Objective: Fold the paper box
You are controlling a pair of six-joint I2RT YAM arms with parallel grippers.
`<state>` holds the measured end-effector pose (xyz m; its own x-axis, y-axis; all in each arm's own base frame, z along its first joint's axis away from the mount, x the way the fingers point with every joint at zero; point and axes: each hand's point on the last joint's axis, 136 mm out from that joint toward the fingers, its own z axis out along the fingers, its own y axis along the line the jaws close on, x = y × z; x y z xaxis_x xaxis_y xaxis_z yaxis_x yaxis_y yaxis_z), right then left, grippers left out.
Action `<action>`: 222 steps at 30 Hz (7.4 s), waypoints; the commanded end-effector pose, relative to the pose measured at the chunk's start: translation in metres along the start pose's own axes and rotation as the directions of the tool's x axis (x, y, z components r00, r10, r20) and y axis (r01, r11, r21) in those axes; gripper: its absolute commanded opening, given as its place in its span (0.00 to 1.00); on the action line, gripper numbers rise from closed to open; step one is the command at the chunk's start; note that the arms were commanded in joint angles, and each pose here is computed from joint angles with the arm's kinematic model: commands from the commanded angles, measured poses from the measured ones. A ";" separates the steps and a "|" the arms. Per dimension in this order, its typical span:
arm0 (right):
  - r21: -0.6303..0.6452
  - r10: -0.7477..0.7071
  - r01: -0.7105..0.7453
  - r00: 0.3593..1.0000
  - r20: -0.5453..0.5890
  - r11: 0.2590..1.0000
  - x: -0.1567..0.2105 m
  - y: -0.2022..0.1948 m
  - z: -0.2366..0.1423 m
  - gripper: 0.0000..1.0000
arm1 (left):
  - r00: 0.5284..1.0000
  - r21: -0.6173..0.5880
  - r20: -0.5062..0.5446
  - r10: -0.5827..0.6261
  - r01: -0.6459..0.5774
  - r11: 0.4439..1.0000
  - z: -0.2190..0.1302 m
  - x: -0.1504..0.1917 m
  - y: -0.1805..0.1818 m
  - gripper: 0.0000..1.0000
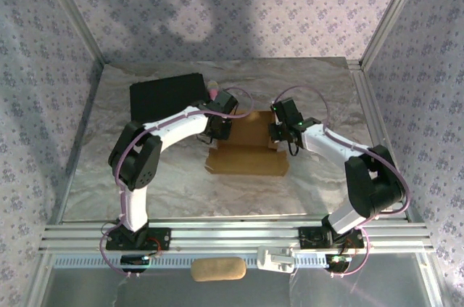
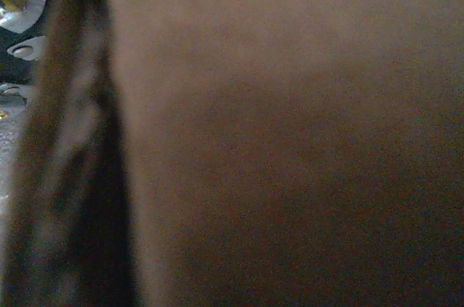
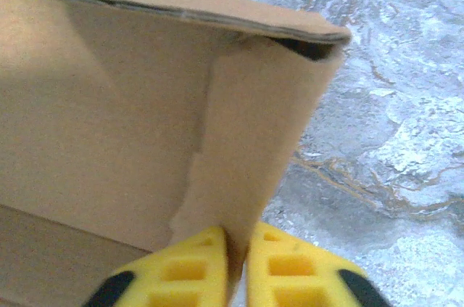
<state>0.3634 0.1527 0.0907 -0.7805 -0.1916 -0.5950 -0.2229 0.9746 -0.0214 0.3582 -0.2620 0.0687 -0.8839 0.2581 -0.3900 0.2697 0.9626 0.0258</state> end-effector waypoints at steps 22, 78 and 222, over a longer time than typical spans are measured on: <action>0.017 0.042 -0.041 0.998 -0.041 0.999 0.011 0.008 0.011 0.28 | 0.999 -0.011 -0.008 0.053 -0.053 0.999 -0.005 0.003 -0.007 0.00; 0.293 0.116 -0.125 0.992 0.046 0.948 0.022 0.004 -0.007 0.06 | 1.000 -0.016 0.011 0.028 -0.028 0.999 -0.009 0.004 -0.009 0.00; 0.447 0.220 -0.243 0.970 0.104 0.861 0.064 -0.019 -0.023 0.00 | 0.986 -0.014 0.167 0.011 -0.009 1.000 -0.007 -0.018 -0.015 0.30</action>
<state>0.3110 0.1277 0.0699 -0.7439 0.0697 -0.6647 0.2553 0.9488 -0.1862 0.3618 -0.2825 0.0840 -0.8187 0.2498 -0.5170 0.2830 0.9590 0.0153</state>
